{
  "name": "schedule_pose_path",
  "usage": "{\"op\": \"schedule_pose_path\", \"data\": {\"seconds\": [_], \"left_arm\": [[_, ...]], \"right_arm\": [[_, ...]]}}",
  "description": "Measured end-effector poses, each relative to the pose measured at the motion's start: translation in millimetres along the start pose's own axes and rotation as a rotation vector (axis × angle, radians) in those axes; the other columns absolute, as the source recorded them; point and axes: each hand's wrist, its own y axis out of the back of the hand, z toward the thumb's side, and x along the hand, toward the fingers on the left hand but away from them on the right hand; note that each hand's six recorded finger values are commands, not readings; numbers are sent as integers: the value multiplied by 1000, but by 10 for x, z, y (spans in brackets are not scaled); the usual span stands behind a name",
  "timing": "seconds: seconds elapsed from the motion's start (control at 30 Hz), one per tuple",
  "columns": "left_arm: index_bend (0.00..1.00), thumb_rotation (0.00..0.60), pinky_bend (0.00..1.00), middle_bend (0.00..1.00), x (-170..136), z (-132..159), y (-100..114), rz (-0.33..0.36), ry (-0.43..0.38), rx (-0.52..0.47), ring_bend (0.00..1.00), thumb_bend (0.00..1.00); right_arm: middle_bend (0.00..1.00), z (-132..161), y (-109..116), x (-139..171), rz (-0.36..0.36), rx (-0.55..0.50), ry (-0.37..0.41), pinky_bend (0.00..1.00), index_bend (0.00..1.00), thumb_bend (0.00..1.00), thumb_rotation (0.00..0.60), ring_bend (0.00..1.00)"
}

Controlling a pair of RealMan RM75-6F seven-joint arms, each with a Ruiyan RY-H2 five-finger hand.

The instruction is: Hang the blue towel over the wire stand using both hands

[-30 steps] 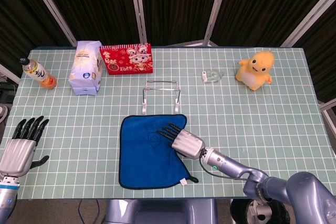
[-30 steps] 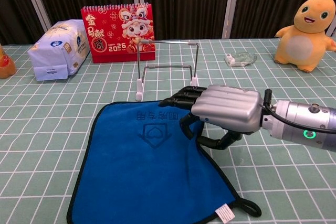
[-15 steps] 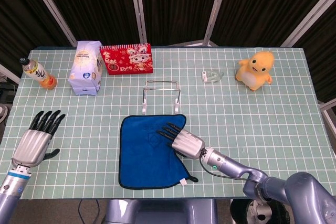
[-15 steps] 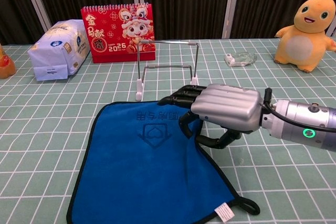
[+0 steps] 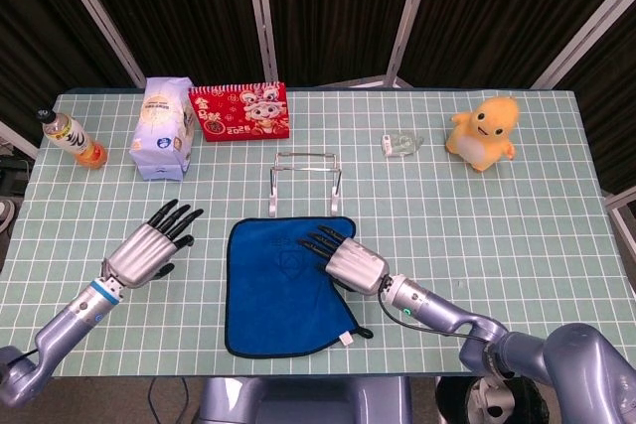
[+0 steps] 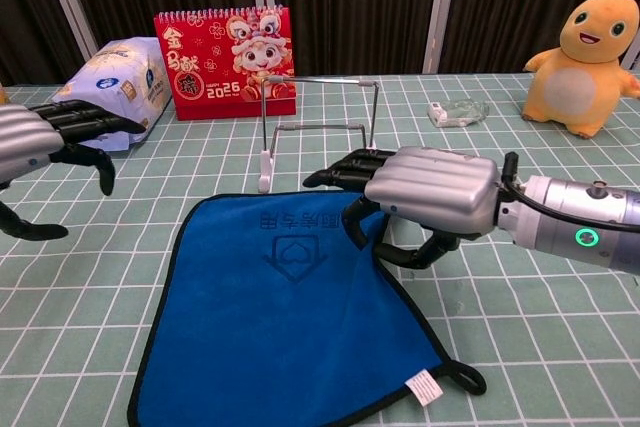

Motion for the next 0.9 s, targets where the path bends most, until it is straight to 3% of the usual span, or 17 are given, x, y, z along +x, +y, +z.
{"op": "schedule_pose_path", "data": {"seconds": [0.2, 0.9], "left_arm": [[423, 600, 0, 0, 229, 197, -127, -35, -81, -19, 0, 231], [430, 600, 0, 0, 536, 676, -398, -54, -183, -20, 0, 230]], "right_arm": [[29, -6, 13, -6, -6, -10, -2, 0, 647, 593, 600, 0], [33, -19, 4, 15, -12, -22, -3, 0, 649, 594, 600, 0]]}}
